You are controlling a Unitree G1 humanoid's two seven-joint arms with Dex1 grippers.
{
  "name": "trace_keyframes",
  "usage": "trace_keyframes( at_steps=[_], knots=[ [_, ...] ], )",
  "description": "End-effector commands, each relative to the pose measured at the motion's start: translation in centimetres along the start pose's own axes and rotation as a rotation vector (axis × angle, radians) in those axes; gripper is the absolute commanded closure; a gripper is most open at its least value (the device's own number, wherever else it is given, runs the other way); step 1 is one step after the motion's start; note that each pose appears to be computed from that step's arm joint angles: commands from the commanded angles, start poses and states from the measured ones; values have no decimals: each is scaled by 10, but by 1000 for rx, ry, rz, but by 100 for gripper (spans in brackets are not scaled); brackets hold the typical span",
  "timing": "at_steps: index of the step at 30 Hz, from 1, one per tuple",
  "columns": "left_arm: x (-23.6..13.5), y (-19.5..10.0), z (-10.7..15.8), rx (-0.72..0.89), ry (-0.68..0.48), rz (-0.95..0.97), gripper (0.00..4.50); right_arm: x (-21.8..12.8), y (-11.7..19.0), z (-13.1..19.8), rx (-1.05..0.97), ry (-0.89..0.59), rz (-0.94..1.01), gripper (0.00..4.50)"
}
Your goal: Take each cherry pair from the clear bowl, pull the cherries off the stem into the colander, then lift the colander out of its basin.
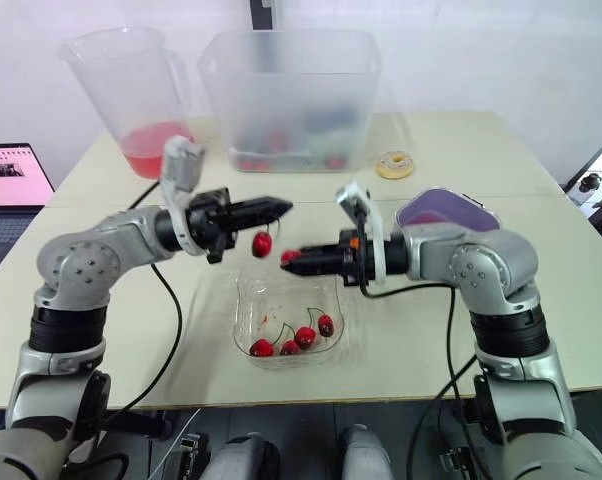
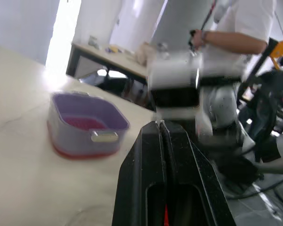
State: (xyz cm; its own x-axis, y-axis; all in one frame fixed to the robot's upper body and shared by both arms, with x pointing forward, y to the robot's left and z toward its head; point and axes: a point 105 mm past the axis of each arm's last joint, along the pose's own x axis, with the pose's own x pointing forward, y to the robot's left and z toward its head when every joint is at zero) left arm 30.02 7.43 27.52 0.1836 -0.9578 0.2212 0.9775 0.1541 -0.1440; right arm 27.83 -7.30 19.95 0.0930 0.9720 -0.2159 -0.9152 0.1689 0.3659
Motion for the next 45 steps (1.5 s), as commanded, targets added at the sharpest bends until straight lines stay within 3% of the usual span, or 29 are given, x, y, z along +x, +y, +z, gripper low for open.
trace_keyframes(
  at_steps=[1,8,11,14,19,25,28,33,34,37,40,42,45],
  knots=[
    [-1,-4,16,59,-45,-12,450,-2,6,2,-19,11,5,407],
    [-1,-1,15,60,-46,-8,450,-19,9,22,-48,-34,-42,407],
    [-3,1,16,64,-48,11,450,-61,-4,55,-140,-99,-214,407],
    [-8,3,18,68,-60,44,450,-129,-40,73,-290,-39,-577,407],
    [-12,6,15,75,-62,84,450,-196,-88,68,-397,125,-929,407],
    [-7,3,10,73,-74,91,450,-204,-129,24,-376,310,-1001,407],
    [-6,1,12,76,-85,102,450,-205,-135,11,-347,344,-990,271],
    [-6,2,12,66,-87,113,450,-210,-133,23,-372,332,-1007,29],
    [-7,2,13,68,-88,113,450,-212,-130,30,-389,328,-1013,8],
    [-7,2,19,72,-100,111,450,-213,-112,60,-438,277,-999,8],
    [-5,1,23,64,-120,104,450,-194,-83,96,-436,96,-882,8],
    [-3,1,26,55,-139,97,450,-169,-63,108,-406,-10,-734,8],
    [4,-1,26,35,-162,81,450,-107,-15,95,-398,-37,-361,8]
  ],
)
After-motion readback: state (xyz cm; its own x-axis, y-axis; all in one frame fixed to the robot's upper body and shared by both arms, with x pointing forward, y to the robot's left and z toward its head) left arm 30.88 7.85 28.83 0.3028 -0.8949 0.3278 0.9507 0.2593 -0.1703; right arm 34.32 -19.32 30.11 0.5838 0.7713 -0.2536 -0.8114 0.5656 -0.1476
